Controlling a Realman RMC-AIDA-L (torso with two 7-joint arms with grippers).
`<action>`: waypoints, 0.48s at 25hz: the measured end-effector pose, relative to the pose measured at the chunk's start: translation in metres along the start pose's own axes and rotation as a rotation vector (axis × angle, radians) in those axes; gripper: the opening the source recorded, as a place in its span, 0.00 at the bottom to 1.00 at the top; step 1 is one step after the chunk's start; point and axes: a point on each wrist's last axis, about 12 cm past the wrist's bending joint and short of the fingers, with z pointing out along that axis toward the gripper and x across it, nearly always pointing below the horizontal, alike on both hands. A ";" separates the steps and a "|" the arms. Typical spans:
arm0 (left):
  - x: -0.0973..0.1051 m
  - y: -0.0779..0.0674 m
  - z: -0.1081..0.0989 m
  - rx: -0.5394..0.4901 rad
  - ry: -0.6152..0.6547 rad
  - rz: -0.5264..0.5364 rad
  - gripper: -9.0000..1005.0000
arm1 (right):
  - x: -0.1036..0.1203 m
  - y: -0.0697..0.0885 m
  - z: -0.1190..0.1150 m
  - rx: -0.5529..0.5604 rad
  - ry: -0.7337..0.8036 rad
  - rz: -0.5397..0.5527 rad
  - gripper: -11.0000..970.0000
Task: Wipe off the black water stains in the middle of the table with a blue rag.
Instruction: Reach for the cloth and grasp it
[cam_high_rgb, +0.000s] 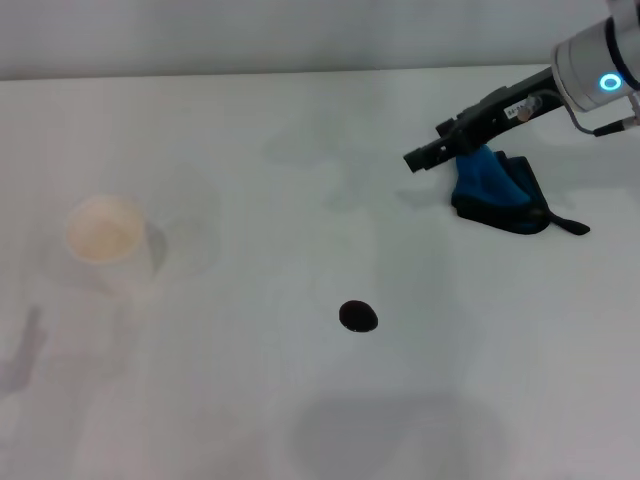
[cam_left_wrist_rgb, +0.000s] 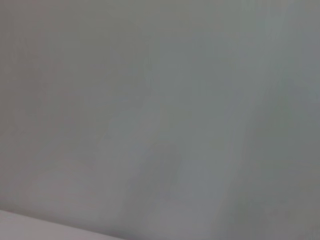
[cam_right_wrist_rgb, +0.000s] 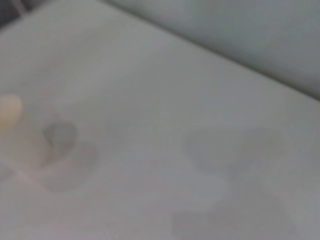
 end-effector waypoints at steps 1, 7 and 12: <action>0.000 0.000 0.001 0.003 -0.002 0.001 0.87 | -0.002 0.000 0.000 0.012 0.025 -0.006 0.87; -0.001 -0.001 0.006 0.014 -0.007 0.003 0.87 | -0.017 -0.001 -0.006 0.063 0.061 -0.020 0.87; -0.003 -0.002 0.012 0.027 -0.015 0.005 0.87 | -0.023 -0.008 -0.016 0.140 0.094 -0.019 0.87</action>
